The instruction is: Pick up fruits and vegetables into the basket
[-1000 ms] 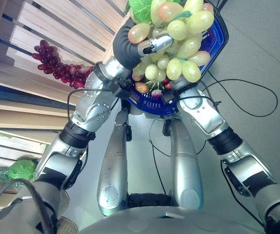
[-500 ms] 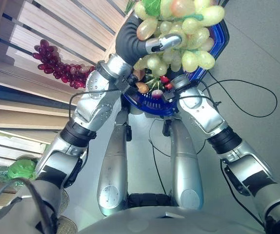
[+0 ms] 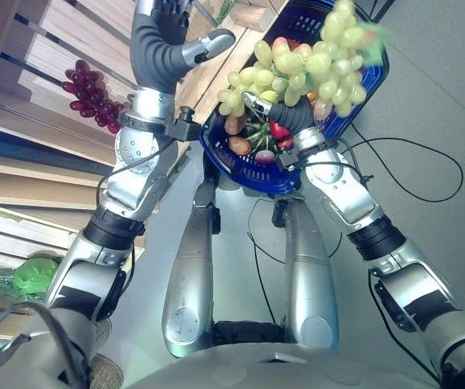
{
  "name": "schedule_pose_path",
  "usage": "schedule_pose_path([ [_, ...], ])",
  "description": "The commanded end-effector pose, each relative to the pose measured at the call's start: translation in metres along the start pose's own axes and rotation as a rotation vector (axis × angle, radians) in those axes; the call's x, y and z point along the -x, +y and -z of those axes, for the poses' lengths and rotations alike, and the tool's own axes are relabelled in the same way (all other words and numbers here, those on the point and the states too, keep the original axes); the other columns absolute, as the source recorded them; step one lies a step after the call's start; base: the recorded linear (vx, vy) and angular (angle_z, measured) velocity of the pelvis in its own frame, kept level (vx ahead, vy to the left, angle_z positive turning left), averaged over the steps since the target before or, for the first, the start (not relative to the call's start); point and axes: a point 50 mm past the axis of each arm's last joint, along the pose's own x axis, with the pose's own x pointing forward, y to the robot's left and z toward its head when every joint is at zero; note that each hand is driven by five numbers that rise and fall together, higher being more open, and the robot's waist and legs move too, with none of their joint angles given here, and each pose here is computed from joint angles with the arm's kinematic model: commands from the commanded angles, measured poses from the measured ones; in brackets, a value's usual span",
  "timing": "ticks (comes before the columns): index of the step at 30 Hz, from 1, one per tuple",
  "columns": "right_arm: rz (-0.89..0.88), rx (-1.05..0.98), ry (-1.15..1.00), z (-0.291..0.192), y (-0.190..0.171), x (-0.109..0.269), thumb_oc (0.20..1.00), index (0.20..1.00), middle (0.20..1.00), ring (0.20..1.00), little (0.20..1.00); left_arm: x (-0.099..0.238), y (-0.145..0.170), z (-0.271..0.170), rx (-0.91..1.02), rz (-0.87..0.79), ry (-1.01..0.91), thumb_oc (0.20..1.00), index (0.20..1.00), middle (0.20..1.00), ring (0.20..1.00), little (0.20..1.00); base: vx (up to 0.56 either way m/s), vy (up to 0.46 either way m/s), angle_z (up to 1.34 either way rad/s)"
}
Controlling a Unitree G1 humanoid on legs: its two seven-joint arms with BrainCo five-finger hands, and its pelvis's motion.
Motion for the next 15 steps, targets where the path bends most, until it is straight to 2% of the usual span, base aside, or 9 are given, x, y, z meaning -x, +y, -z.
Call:
schedule_pose_path([
  [1, 0.007, -0.073, -0.194, -0.033, 0.002, -0.003, 0.200, 0.200, 0.200, 0.200, 0.200, -0.004, 0.000, -0.021, -0.027, -0.050, -0.149, 1.000, 1.000, 1.000, 1.000, 1.000, 0.00, 0.000, 0.00],
  [8, 0.041, -0.082, -0.123, -0.021, -0.005, -0.004, 0.200, 0.200, 0.200, 0.200, 0.200, -0.006, 0.017, -0.012, -0.285, -0.152, -0.119, 1.000, 1.000, 1.000, 1.000, 1.000, 0.00, 0.000, 0.00],
  [15, 0.100, -0.001, 0.107, 0.024, -0.027, 0.000, 0.200, 0.200, 0.200, 0.200, 0.200, -0.004, 0.066, 0.007, -0.593, -0.307, -0.002, 1.000, 1.000, 1.000, 1.000, 1.000, 0.00, 0.024, 0.00],
])
